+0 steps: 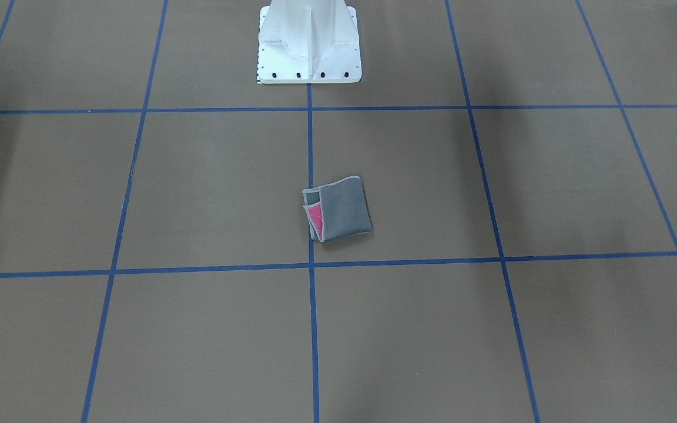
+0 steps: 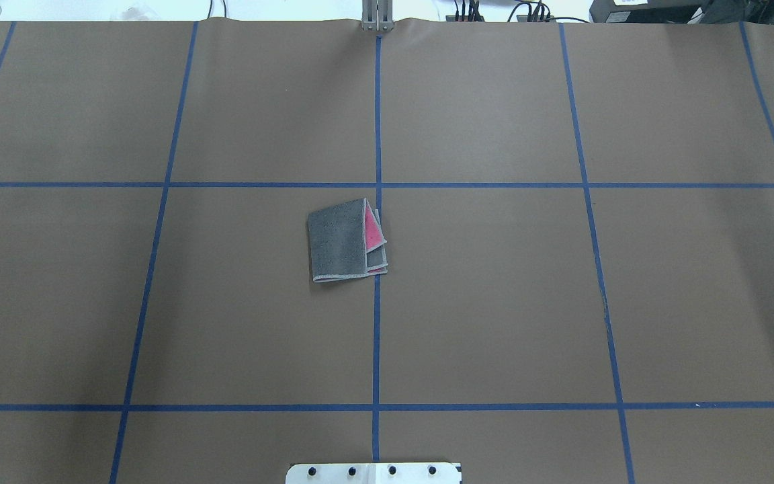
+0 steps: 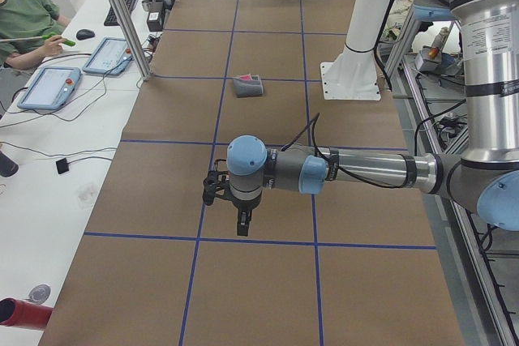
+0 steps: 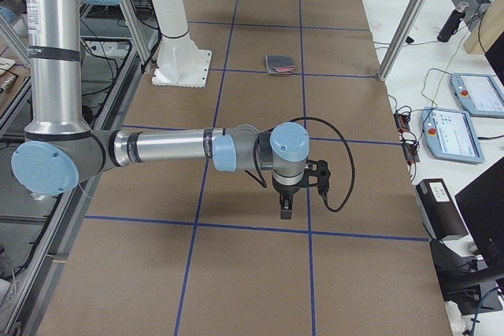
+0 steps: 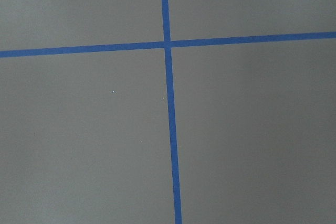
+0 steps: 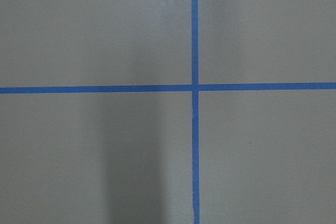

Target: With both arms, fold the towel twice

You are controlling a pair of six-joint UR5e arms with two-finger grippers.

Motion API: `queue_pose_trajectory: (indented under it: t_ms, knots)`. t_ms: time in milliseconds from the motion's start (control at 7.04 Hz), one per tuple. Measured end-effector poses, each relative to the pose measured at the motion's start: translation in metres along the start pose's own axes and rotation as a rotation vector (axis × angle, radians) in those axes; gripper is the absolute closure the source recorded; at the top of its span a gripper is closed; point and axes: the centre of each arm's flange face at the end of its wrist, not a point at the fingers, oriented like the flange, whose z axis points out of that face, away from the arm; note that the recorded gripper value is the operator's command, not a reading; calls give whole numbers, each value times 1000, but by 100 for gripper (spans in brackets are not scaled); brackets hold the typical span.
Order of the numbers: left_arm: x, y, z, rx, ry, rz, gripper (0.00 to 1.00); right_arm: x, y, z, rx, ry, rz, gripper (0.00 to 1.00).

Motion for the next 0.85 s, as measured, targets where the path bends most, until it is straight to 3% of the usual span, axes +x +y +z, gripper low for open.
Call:
queue_pose_trajectory:
  t_ms: [852]
  knots:
    - [-2, -1, 1, -1, -22, -1, 0, -1, -1, 2, -1, -2, -5, 0]
